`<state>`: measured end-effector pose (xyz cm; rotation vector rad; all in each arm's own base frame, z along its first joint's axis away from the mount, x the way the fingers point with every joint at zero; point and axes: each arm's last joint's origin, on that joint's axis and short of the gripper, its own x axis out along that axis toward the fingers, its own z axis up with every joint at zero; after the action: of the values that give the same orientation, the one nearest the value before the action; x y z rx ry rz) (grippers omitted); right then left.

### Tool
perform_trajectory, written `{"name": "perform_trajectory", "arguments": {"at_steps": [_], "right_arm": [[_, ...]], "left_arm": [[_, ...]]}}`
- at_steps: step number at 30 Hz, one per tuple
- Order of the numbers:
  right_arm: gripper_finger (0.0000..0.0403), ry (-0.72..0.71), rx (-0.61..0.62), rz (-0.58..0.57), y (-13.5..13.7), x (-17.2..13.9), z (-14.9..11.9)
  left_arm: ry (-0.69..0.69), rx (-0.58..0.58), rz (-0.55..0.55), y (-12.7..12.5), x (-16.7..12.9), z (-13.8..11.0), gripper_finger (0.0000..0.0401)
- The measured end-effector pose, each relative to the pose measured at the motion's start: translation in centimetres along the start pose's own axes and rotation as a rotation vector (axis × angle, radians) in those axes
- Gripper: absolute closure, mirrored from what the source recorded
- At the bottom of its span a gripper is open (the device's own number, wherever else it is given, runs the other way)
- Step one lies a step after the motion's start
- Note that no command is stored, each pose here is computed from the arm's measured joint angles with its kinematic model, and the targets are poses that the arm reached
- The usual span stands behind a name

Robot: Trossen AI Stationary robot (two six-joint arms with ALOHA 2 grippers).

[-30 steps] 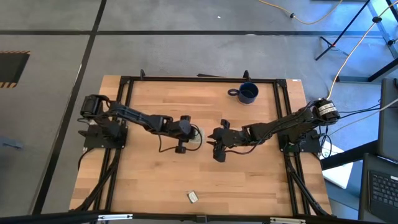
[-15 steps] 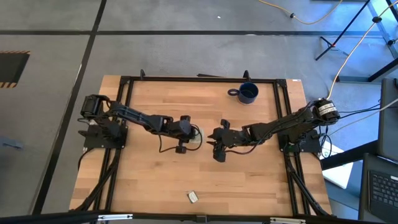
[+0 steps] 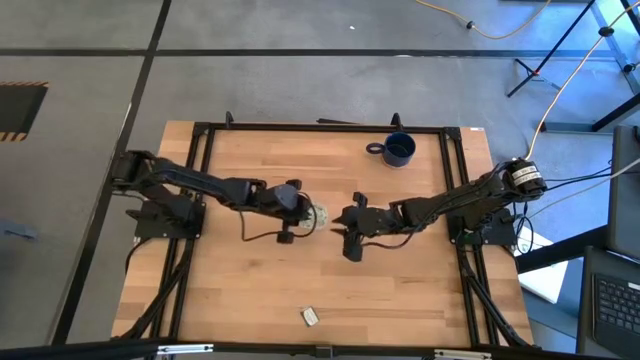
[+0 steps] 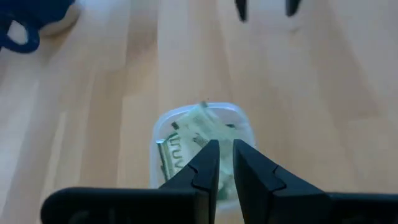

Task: Pick and place Stevia / Truvia into bins
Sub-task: Put the green stevia packet into the container

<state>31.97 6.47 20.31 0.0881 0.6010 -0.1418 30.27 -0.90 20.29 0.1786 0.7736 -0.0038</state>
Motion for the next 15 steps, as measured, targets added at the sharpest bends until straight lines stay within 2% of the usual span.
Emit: {"name": "perform_trajectory", "arguments": {"at_steps": [5, 10, 15], "right_arm": [[0.0286, -0.073, -0.139, 0.221, 2.4, -0.7, 0.4], [0.0286, -0.154, -0.232, 0.286, 4.4, -1.4, 0.6], [0.0286, -0.173, -0.295, 0.323, 6.3, -0.6, 0.0]], "left_arm": [[-0.095, 0.022, -0.095, -1.3, -3.0, 0.4, 0.0354], [-0.247, 0.019, -0.201, -3.5, -5.2, -0.1, 0.0354], [-0.4, 0.02, -0.264, -5.6, -6.4, -1.3, 0.0354]]}}
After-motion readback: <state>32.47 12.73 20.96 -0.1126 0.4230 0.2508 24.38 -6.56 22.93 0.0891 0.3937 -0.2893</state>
